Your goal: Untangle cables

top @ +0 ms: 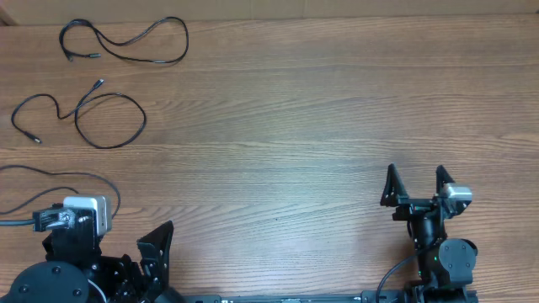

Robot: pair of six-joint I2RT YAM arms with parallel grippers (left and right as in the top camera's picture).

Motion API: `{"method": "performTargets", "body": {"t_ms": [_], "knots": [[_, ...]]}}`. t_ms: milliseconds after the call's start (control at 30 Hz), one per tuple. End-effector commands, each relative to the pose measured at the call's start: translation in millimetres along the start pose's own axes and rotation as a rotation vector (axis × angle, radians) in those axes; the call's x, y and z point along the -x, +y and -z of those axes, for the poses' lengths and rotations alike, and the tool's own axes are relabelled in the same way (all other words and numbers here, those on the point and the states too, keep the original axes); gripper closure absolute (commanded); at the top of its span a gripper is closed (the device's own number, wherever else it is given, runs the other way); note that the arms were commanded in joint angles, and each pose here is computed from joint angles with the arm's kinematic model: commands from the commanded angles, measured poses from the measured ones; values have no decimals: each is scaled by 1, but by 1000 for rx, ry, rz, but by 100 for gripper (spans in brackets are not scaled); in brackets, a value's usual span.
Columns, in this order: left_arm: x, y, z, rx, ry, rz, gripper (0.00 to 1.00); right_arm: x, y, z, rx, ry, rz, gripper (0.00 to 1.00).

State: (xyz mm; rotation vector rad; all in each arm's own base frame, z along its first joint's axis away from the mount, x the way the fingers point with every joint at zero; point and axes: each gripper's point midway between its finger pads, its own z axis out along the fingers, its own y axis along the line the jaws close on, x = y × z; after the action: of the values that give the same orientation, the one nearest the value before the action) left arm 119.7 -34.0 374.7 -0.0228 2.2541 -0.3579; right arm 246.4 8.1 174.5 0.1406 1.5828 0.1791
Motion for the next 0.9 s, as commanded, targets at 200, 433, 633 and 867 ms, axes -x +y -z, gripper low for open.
{"method": "performTargets", "body": {"t_ms": [200, 433, 633, 867], "knots": [[0, 2, 1, 2, -9, 13, 0, -5, 1, 0, 13, 11, 34, 0], [0, 2, 1, 2, -9, 13, 0, -6, 3, 0, 28, 14, 241, 0], [0, 2, 1, 2, -9, 13, 0, -6, 2, 0, 20, 13, 269, 0], [0, 2, 1, 2, -9, 13, 0, -6, 1, 0, 13, 13, 214, 0]]}}
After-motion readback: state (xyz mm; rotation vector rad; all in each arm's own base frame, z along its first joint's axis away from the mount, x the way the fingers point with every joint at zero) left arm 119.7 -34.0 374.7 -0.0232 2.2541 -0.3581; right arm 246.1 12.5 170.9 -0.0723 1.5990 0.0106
